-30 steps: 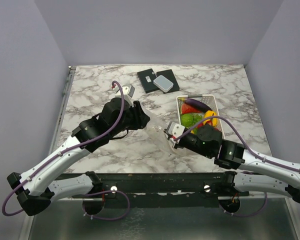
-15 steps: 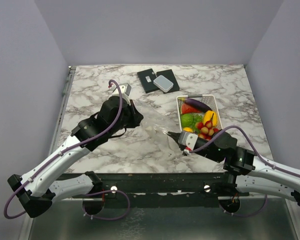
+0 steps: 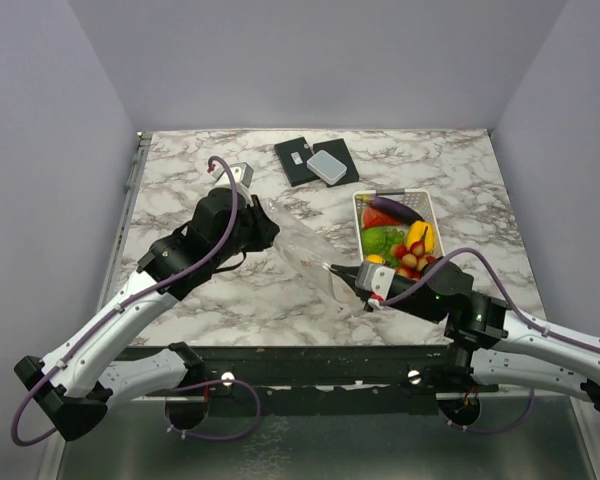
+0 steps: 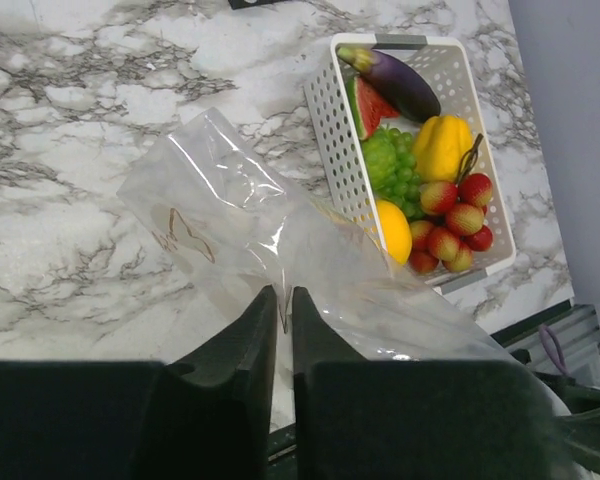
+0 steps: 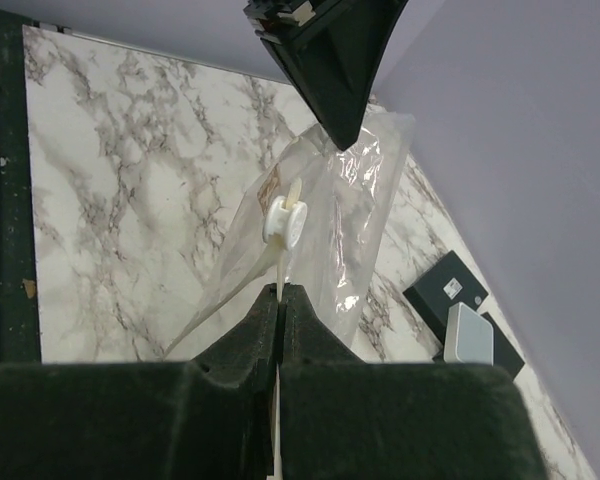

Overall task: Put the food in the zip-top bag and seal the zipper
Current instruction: Open the zipper of the food storage bag.

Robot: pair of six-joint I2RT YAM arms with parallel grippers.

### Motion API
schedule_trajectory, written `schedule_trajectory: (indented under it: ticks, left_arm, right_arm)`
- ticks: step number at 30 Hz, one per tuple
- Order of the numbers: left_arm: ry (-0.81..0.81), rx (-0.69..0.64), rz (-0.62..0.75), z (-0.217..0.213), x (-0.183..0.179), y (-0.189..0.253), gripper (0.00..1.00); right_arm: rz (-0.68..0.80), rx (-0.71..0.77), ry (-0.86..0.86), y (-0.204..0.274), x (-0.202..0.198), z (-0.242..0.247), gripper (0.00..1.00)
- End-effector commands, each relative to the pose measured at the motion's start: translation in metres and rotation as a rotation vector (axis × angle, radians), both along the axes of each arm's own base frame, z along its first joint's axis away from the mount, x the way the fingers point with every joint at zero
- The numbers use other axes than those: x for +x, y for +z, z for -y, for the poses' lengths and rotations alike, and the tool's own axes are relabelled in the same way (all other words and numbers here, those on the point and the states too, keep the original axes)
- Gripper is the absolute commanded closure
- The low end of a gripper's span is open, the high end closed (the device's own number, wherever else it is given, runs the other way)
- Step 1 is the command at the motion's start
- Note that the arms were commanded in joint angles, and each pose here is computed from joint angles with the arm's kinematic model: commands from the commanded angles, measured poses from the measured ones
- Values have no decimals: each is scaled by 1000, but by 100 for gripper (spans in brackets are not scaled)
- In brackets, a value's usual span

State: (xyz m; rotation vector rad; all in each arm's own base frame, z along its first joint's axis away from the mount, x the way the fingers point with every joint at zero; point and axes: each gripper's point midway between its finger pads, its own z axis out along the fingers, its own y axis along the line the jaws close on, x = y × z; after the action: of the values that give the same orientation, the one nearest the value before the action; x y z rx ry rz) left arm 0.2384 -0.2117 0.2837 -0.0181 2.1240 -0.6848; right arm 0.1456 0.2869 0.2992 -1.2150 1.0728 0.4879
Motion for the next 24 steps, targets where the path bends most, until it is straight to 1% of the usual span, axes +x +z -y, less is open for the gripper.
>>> schedule_trajectory:
  ticks: [1,2,3,5,6,10,15,19,24]
  left_arm:
    - [51,38,42,-16,12,9,74]
    - [64,39,49,-18,14,11,62]
    - [76,40,56,-20,15,13,51]
    - [91,41,72,-23,17,18,38]
    - [92,44,81,-24,17,20,34]
    - [85,50,129,-29,16,32,29]
    - [92,51,182,-40,9,44,27]
    - [106,42,216,-50,2,51,26]
    - [95,35,234,-55,-5,52,26]
  right_arm:
    - [-27,44,20,17,-4,-7,99]
    - [-36,52,-11,19,1,-5,99]
    - [-50,54,-30,19,4,-6,99]
    - [-82,67,-70,21,11,-8,99]
    - [-96,74,-86,22,14,-10,99]
    - [-170,107,-173,27,29,-17,99]
    - [-245,115,-246,27,43,-29,99]
    - [-286,136,-317,31,56,-37,99]
    - [-356,126,-471,31,79,-44,99]
